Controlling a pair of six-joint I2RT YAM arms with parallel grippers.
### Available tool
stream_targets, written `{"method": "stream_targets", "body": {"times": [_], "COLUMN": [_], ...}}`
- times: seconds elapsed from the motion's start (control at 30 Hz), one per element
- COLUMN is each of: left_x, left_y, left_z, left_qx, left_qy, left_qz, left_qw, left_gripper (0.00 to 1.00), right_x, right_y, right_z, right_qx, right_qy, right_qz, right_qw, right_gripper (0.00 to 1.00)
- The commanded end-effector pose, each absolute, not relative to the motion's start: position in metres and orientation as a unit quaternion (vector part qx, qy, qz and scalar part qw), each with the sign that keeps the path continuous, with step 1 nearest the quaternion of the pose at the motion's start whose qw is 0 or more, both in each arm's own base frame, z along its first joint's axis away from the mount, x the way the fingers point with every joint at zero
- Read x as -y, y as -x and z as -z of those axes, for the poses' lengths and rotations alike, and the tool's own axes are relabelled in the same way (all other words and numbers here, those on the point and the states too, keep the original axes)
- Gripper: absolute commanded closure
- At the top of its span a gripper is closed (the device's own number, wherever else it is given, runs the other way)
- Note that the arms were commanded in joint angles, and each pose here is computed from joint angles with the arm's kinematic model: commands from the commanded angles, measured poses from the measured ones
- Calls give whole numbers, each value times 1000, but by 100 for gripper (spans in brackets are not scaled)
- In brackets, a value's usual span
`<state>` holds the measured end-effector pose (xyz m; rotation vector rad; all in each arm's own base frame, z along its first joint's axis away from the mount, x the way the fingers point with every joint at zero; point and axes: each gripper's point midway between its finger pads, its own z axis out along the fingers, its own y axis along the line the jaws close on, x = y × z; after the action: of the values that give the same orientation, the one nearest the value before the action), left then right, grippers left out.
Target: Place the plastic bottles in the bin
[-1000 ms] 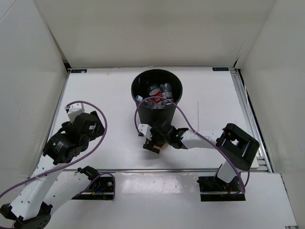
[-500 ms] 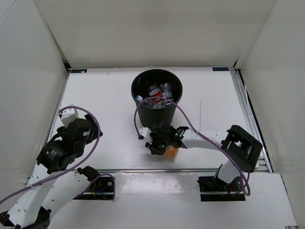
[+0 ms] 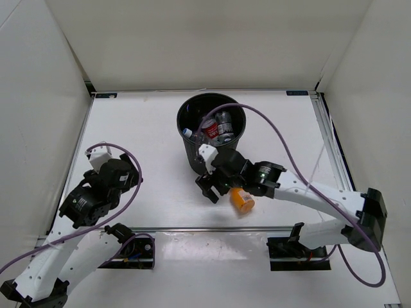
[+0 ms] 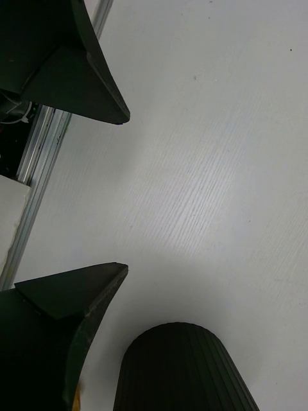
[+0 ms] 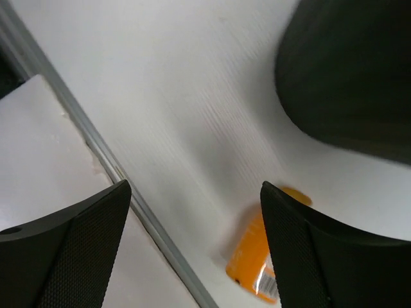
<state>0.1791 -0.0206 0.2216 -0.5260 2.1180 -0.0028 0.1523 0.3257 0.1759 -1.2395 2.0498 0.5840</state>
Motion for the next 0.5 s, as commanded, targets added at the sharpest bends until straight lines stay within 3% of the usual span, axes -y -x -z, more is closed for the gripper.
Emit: {"method": "stream_targets", "body": {"times": [0.0, 0.3, 0.47], "left_x": [24, 24, 22], "left_y": [-184, -184, -183], "left_z": [-222, -222, -221], "left_qx": [-860, -860, -863], "left_qy": [212, 212, 207], "left_qz": [3, 3, -2], "left_qw": [464, 464, 461], "left_gripper": [0, 0, 0], "right_x": [-272, -210, -200], "right_y": [-154, -166, -177], "right_z": [-168, -126, -100], "right_qx": [-858, -890, -900], "right_qy": [366, 318, 297], "right_qz": [-156, -75, -92], "right_qw": [326, 319, 306], "right_gripper": [14, 5, 5]}}
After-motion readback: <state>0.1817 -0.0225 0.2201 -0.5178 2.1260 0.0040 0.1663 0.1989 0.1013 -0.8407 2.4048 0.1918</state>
